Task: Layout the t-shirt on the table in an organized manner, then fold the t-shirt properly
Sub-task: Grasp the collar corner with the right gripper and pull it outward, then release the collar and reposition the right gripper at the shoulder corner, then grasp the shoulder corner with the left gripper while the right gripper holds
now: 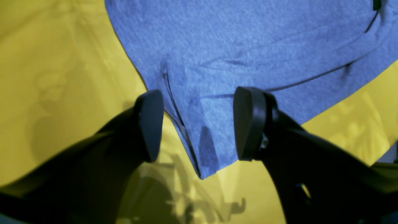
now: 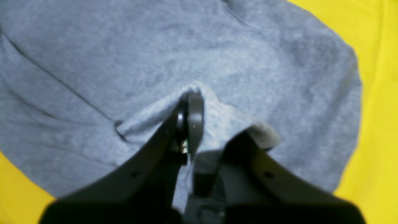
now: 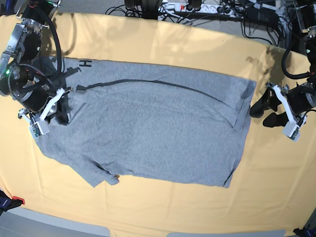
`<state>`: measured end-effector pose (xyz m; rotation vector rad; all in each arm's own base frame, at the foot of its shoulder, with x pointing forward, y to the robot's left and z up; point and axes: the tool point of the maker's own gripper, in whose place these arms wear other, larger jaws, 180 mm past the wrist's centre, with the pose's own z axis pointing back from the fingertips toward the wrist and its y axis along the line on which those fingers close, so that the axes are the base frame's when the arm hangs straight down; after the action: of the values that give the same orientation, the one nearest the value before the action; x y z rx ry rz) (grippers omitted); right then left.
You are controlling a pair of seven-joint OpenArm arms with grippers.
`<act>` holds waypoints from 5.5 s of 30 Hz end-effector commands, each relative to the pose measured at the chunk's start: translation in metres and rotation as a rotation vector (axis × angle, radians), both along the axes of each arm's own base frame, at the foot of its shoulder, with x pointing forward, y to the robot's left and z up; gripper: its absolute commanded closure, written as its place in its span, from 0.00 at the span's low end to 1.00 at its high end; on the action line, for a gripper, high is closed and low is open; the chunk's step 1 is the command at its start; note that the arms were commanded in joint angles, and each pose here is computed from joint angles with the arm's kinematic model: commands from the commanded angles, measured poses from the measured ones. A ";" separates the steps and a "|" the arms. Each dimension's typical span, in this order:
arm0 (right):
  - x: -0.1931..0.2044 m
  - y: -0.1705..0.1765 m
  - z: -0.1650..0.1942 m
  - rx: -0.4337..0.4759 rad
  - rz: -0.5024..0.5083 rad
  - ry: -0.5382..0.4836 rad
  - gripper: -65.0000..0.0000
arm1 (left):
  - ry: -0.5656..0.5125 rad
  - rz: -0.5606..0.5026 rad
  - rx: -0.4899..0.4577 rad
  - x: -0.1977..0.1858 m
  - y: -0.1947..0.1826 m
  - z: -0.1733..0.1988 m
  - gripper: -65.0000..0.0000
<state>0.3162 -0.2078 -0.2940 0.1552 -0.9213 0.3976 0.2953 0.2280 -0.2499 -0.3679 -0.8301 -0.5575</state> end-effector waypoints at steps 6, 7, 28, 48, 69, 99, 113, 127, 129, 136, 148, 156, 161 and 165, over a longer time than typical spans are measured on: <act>0.015 -0.030 0.000 -0.005 -0.164 -0.031 1.00 | -0.050 -0.006 0.011 0.006 0.003 0.015 0.44; 0.016 -0.033 -0.003 -0.002 -0.183 -0.024 1.00 | -0.049 -0.006 0.012 0.006 0.003 0.015 0.44; 0.026 -0.057 -0.004 -0.045 -0.306 -0.011 0.54 | -0.120 0.147 0.061 0.021 0.037 0.030 0.44; -0.033 -0.102 0.040 -0.092 -0.357 -0.030 0.40 | -0.070 0.128 0.098 0.014 0.039 0.021 0.44; -0.167 -0.133 -0.085 0.449 -0.619 0.280 0.40 | -0.083 0.163 0.100 0.014 0.048 0.026 0.44; -0.149 -0.142 -0.055 0.575 -0.577 0.118 0.40 | -0.085 0.155 0.080 0.014 0.045 0.028 0.44; -0.127 -0.118 -0.062 0.578 -0.496 0.156 0.60 | -0.083 0.155 0.081 0.014 0.045 0.028 0.44; -0.128 -0.125 -0.060 0.519 -0.466 0.197 1.00 | -0.108 0.372 0.045 0.012 0.088 0.044 0.44; -0.129 -0.126 -0.061 0.511 -0.463 0.209 1.00 | -0.091 0.410 0.015 0.004 0.091 0.034 0.44; -0.130 -0.129 -0.059 0.494 -0.456 0.220 1.00 | 0.019 0.522 -0.042 -0.023 0.082 -0.023 0.44; -0.130 -0.137 -0.053 0.463 -0.447 0.226 1.00 | 0.137 0.566 -0.124 -0.036 0.064 -0.071 0.44; -0.130 -0.137 -0.053 0.463 -0.447 0.225 1.00 | 0.231 0.410 -0.132 -0.042 0.022 -0.101 0.44; -0.130 -0.137 -0.053 0.464 -0.447 0.225 1.00 | 0.249 0.361 -0.142 -0.043 0.005 -0.107 0.44; -0.130 -0.137 -0.053 0.464 -0.447 0.225 1.00 | 0.248 0.356 -0.144 -0.043 0.003 -0.107 0.44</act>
<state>0.1794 -0.3363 -0.3622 0.4218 -0.7409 -0.2771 0.2558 0.2254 -0.3559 -0.4272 -0.7040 -0.1024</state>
